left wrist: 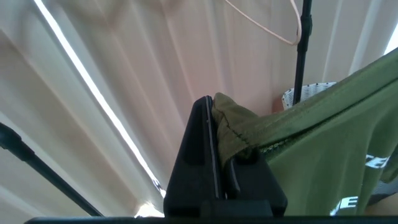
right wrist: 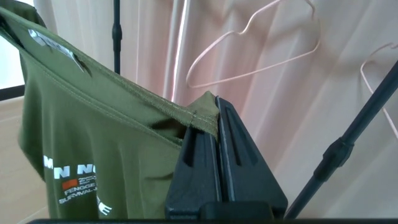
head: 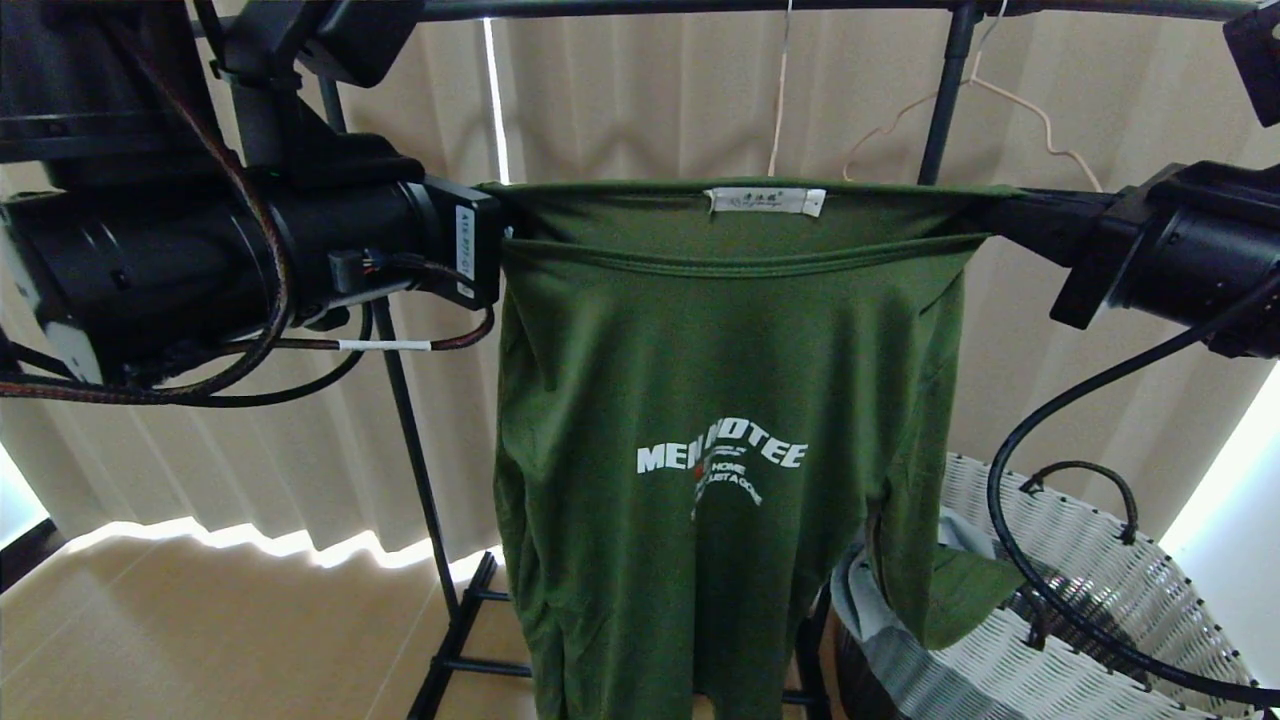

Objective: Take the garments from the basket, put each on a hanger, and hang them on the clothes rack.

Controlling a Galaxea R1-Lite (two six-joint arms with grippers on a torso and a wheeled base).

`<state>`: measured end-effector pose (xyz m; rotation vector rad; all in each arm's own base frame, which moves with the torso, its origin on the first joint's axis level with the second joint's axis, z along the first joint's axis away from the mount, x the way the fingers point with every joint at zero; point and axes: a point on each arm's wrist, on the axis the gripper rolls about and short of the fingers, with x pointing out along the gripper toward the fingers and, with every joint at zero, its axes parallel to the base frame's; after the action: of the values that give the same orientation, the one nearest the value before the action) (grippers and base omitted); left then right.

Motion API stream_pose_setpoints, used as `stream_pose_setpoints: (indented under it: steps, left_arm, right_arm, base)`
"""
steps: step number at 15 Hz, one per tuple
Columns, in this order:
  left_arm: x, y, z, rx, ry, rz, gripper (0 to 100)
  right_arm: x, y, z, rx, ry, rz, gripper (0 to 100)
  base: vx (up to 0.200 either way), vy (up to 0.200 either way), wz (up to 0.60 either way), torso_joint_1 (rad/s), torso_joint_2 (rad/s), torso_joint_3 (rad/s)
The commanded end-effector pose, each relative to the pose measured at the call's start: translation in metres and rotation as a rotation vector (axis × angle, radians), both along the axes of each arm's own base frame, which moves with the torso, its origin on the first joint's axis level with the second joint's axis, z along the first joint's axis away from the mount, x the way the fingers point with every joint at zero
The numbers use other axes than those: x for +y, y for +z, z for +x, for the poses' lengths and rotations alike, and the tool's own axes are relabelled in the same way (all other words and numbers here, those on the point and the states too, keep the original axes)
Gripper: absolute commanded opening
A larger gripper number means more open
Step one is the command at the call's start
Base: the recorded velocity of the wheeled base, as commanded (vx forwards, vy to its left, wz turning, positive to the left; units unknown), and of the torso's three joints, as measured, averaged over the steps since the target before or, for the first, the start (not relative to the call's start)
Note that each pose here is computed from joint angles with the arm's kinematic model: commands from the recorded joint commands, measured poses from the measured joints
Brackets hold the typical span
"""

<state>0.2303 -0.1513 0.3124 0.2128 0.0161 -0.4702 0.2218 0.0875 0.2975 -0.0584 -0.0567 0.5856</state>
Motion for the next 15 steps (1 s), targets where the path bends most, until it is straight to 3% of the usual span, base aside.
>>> stream_pose_setpoints:
  steps: [1, 6, 9, 10, 12, 15]
  left_arm:
    - [0.000, -0.007, 0.000, 0.021, 0.001, 0.014, 0]
    - [0.000, -0.023, 0.003, 0.066, 0.010, 0.043, 0]
    - [0.000, -0.048, -0.001, 0.138, 0.005, 0.088, 0]
    - [0.001, -0.054, -0.001, 0.158, 0.008, 0.088, 0]
    - [0.002, -0.046, 0.000, 0.143, 0.021, 0.055, 0]
    - [0.011, -0.043, 0.007, 0.135, 0.059, 0.052, 0]
  right_arm:
    - [0.000, -0.007, 0.001, 0.020, 0.000, -0.008, 0]
    - [0.002, -0.019, 0.004, 0.057, 0.002, -0.021, 0]
    - [0.002, -0.030, 0.003, 0.091, 0.005, -0.034, 0]
    - [0.002, -0.036, 0.002, 0.110, 0.007, -0.041, 100]
    - [0.002, -0.034, 0.001, 0.101, 0.008, -0.036, 100]
    - [0.001, -0.041, -0.004, 0.122, 0.014, -0.038, 100]
  base:
    - [0.000, 0.000, 0.00, 0.000, 0.00, 0.000]
    - [0.000, 0.000, 0.00, 0.000, 0.00, 0.000]
    - [0.000, 0.000, 0.00, 0.000, 0.00, 0.000]
    - [0.000, 0.000, 0.00, 0.000, 0.00, 0.000]
    - [0.000, 0.000, 0.00, 0.000, 0.00, 0.000]
    - [0.000, 0.000, 0.00, 0.000, 0.00, 0.000]
